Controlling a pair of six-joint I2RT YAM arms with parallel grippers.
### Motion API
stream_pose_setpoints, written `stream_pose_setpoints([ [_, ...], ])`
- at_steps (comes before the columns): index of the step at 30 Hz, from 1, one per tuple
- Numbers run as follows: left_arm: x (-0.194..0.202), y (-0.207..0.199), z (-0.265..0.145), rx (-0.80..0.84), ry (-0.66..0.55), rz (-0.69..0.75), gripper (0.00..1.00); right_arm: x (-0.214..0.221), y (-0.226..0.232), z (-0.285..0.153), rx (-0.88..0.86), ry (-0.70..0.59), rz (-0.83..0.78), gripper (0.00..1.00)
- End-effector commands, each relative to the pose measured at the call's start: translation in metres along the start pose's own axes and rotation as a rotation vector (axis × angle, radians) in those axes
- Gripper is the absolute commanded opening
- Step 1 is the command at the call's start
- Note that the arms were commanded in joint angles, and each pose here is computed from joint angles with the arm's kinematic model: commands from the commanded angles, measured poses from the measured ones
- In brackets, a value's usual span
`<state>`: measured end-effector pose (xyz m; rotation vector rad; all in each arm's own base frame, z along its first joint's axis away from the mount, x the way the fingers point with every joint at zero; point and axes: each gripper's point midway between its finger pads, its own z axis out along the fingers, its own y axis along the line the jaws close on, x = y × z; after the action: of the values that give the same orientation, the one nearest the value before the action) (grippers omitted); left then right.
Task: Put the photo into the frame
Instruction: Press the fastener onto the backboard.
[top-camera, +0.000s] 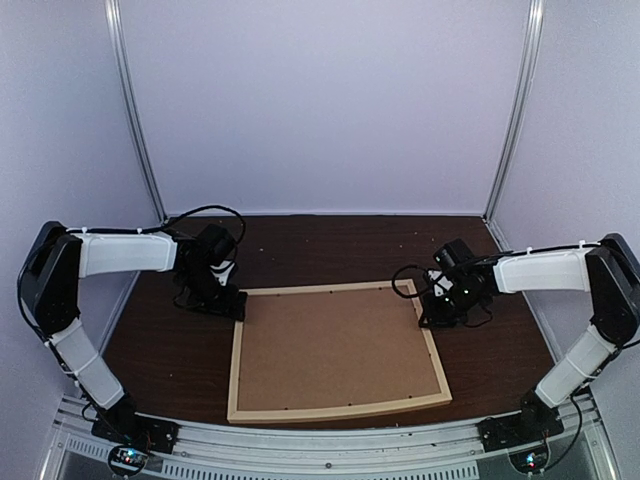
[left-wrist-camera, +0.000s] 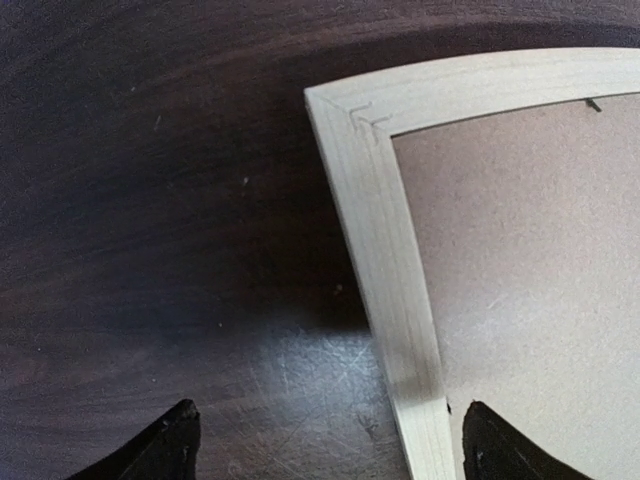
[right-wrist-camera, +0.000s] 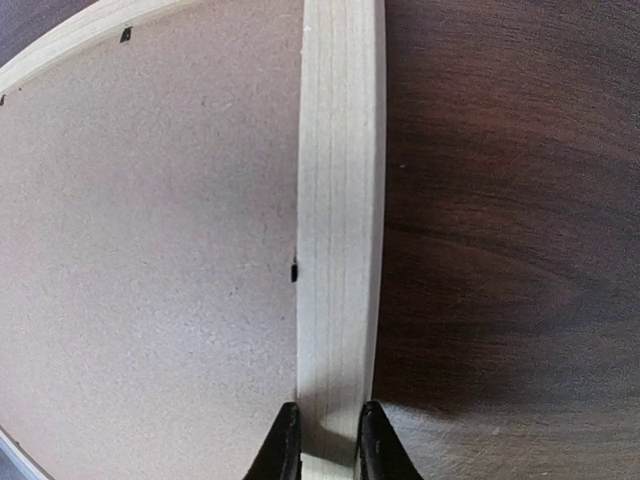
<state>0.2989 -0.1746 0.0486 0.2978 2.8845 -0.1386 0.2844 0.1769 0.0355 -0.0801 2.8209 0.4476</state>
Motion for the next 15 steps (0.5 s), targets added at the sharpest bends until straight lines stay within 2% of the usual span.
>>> stream_pose_setpoints([
  [1, -0.005, 0.001, 0.001, -0.005, 0.009, 0.019, 0.94, 0.021, -0.012, 0.004, 0.047, 0.054, 0.049, 0.07],
  [15, 0.001, 0.012, 0.002, -0.036, 0.032, -0.014, 0.96, 0.022, -0.012, 0.008, 0.046, 0.065, 0.045, 0.06],
])
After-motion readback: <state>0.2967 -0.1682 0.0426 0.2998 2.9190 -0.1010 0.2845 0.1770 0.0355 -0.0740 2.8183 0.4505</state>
